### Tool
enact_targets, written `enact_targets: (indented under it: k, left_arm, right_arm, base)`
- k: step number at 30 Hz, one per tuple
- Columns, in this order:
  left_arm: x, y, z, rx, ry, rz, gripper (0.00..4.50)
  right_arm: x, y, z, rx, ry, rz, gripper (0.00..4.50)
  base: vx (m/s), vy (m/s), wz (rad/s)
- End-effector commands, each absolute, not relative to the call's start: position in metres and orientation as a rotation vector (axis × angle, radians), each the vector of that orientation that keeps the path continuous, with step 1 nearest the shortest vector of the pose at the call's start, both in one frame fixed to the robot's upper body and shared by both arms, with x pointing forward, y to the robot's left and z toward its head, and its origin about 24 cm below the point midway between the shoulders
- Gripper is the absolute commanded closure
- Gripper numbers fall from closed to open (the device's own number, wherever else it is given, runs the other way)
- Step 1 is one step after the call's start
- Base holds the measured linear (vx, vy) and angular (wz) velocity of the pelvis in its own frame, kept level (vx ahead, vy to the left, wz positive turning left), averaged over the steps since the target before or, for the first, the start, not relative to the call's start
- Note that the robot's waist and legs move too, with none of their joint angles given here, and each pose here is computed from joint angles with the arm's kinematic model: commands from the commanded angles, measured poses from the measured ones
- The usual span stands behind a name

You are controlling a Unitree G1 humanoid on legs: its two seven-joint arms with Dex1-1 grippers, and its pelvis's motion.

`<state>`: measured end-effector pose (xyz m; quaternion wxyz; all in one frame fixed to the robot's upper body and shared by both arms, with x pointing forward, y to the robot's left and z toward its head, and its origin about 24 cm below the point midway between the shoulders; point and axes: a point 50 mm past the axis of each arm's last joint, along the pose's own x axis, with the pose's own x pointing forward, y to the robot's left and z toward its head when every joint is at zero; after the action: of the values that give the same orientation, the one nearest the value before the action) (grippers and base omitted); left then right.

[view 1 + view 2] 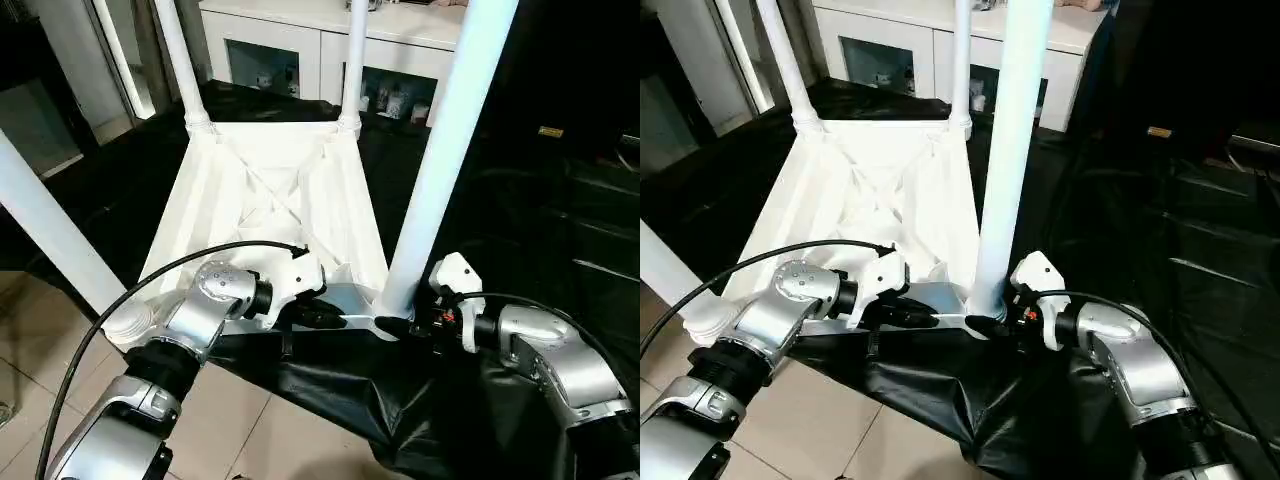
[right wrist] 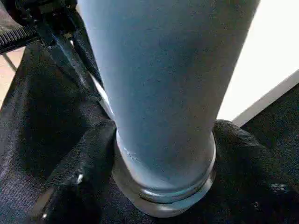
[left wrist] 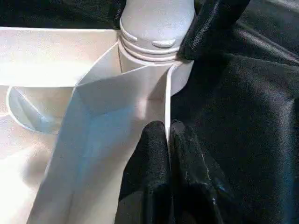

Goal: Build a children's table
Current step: Rotate leg to tighten

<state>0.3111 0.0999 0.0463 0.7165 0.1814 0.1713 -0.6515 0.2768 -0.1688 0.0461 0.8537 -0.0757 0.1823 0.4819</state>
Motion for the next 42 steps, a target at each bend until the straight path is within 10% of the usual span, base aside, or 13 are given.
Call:
enact_targets:
  k: [1, 8, 14, 21, 28, 42]
  left_arm:
    - [0.307, 0.096, 0.046, 0.338, 0.352, -1.471, 4.50]
    - [0.307, 0.097, 0.045, 0.324, 0.360, -1.460, 4.50]
    - [0.323, 0.089, 0.039, 0.304, 0.354, -1.248, 4.50]
    - [0.341, 0.059, 0.034, 0.330, 0.384, -0.987, 4.50]
    - [0.338, 0.028, 0.035, 0.395, 0.344, -1.025, 4.50]
    - [0.332, 0.049, 0.039, 0.403, 0.226, -1.187, 4.50]
  right_arm:
    - [0.277, -0.168, 0.048, -0.147, 0.376, 1.022, 1.64]
    - [0.277, -0.166, 0.045, -0.120, 0.375, 0.996, 1.76]
    - [0.294, -0.167, 0.027, -0.063, 0.351, 0.652, 1.76]
    - [0.307, -0.140, 0.012, 0.078, 0.370, 0.269, 1.78]
    - [0.314, -0.106, 0.017, 0.011, 0.329, 0.278, 1.78]
    - [0.299, -0.179, 0.057, -0.029, 0.170, 0.443, 0.61]
  base:
    - [0.000, 0.000, 0.00]
    - [0.000, 0.000, 0.00]
    - [0.000, 0.000, 0.00]
    - [0.000, 0.000, 0.00]
    - [0.000, 0.000, 0.00]
    - [0.000, 0.000, 0.00]
